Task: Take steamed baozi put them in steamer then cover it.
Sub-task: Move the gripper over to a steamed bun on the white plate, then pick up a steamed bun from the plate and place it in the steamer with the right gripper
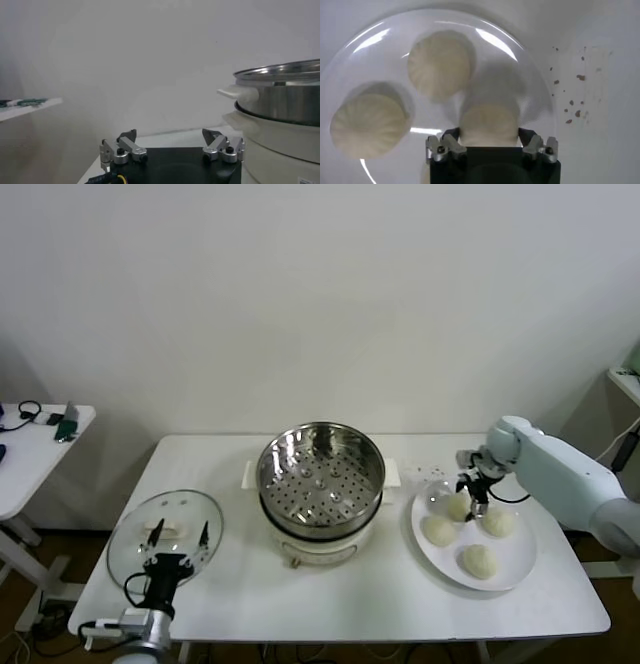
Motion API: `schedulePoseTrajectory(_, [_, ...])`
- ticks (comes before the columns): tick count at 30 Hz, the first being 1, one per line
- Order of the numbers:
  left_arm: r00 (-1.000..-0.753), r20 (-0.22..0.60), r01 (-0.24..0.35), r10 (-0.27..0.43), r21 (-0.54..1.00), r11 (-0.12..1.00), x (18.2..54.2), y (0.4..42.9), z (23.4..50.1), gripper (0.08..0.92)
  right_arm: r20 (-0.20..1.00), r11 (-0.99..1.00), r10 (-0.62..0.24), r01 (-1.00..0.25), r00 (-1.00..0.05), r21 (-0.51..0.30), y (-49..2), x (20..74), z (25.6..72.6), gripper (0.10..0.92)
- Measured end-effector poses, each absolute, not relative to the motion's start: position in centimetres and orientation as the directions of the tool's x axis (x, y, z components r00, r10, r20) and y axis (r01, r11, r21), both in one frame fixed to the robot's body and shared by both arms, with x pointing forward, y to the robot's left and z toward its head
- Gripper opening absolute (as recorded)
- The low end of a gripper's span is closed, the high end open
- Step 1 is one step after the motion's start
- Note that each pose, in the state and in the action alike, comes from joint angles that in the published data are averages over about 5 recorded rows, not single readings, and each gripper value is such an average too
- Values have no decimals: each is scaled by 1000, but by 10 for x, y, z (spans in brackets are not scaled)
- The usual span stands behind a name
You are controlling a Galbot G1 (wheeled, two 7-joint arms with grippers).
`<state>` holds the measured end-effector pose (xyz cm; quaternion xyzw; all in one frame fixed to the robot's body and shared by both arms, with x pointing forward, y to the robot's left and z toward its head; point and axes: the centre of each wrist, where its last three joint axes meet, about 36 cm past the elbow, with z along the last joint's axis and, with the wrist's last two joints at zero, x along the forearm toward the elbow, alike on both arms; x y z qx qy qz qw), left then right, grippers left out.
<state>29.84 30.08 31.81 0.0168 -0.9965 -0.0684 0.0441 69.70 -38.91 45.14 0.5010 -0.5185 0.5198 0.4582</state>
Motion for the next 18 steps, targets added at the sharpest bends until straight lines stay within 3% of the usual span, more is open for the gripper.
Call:
schedulePoseTrajectory(10, [-995,88,-35,-46,129,991,297,301,318,823,995,-76,-47,-993,-91,-94,-389,701,466,713])
schedulePoseTrajectory(18, [-995,89,-44,-56,128,991,294,305,321,823,989,-172,-64,-974,-136,-145,-372,717,523,719])
